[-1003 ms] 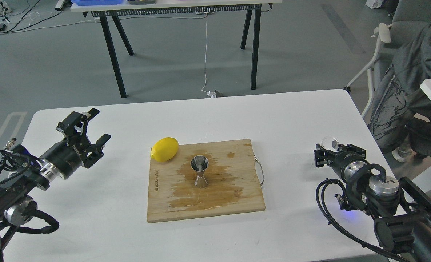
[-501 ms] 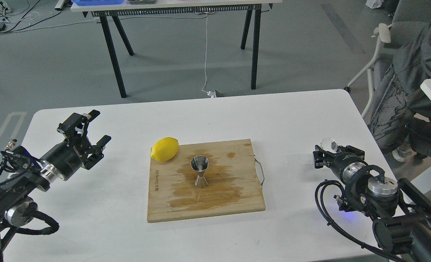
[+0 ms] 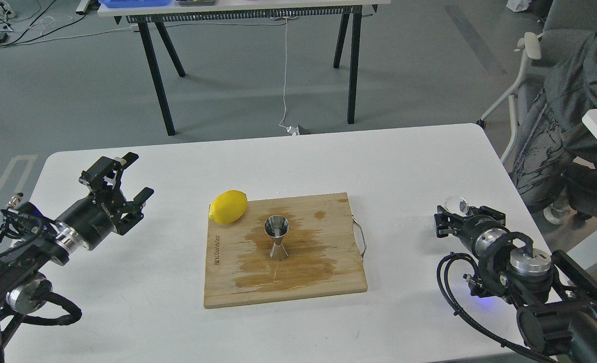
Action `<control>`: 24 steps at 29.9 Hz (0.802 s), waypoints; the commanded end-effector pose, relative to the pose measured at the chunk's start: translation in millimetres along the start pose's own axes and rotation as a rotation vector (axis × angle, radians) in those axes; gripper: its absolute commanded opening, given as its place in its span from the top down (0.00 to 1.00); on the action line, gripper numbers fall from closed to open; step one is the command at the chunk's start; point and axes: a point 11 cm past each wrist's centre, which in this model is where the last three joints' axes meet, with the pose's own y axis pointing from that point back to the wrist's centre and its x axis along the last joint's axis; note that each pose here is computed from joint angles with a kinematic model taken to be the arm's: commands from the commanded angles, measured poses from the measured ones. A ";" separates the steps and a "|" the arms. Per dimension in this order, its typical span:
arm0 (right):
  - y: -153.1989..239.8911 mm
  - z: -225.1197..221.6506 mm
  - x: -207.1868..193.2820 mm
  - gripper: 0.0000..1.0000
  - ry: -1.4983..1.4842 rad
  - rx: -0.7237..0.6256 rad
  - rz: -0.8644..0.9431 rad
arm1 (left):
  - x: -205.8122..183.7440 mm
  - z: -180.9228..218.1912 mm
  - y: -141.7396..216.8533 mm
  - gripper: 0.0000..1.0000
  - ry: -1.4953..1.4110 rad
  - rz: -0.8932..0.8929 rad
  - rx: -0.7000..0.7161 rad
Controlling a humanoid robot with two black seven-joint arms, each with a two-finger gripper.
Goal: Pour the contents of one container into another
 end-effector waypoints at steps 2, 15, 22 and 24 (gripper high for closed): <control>-0.9 0.1 -5.8 0.54 -0.002 0.000 -0.013 | -0.5 0.1 -0.6 0.02 0.001 -0.001 -0.001; -2.6 1.8 -13.5 0.97 0.013 -0.006 -0.032 | 0.0 0.3 -0.2 0.02 0.000 0.000 -0.001; -3.0 5.7 -11.6 0.90 0.034 -0.015 -0.027 | 0.0 0.3 -0.2 0.02 0.000 0.000 -0.001; -3.0 5.4 -11.0 0.82 0.035 -0.014 -0.024 | 0.0 0.3 -0.2 0.02 0.000 0.000 -0.001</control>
